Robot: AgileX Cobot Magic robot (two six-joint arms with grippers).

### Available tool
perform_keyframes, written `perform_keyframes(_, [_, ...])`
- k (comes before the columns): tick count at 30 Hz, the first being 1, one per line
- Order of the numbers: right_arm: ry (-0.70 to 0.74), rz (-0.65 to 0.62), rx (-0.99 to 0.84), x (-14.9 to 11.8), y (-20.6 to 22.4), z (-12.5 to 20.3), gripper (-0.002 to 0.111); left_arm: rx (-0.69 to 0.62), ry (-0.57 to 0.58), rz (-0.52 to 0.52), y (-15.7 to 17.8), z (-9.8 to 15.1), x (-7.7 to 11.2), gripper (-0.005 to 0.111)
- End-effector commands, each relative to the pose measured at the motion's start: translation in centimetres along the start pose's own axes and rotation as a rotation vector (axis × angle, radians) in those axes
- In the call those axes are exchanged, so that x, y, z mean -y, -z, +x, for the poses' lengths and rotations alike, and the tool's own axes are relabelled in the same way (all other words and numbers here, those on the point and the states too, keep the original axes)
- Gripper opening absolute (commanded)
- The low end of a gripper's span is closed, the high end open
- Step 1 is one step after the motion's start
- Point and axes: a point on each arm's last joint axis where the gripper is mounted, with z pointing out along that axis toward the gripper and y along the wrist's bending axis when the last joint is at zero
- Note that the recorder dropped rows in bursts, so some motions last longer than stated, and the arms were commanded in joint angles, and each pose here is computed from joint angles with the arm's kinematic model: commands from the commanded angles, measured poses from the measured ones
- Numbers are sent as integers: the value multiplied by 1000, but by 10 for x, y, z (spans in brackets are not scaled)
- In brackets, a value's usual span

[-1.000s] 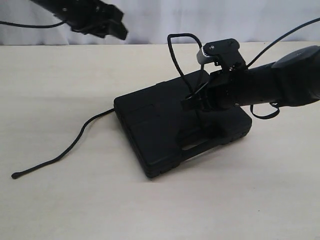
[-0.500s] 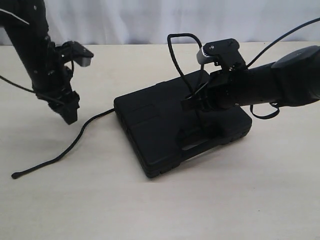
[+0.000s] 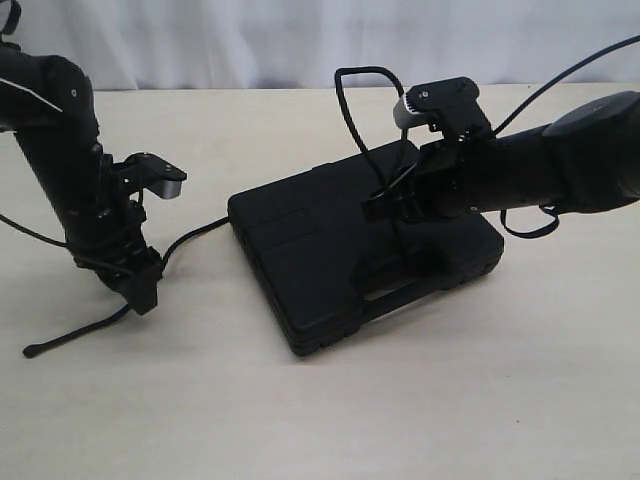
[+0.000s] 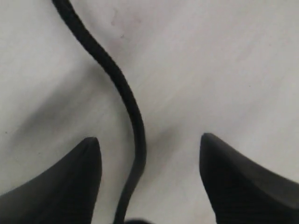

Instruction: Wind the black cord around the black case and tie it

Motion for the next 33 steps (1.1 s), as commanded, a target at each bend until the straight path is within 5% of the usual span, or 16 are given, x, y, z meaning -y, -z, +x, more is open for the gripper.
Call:
perform_keyframes(1, [8,-1,-7,0,-1,2,4,77,22,-59,-7,-3,-2,58])
perform_keyframes(5, [8,3,-6,0,-1,2,4,178,75,-129,-14,-6,-7,53])
perform_keyframes(10, [8,4,-6,0,-1,2,4,141,-32,-187,-15,-13,4,3])
perform_keyframes(17, [8,-7,-10,-1,-1,2,4,472,314,-249,61,-57,-31,0])
perform_keyframes(20, [8,-19,-13,-2,-1,3,4,734,617,-65,88,-74,-37,0])
perform_keyframes(23, [10,-26,-16,-3,-1,3,4,849,787,150,100,-85,-32,0])
perform_keyframes(33, [182,-91,-28,-8,-1,5,4,959,1083,568,118,-99,-20,0])
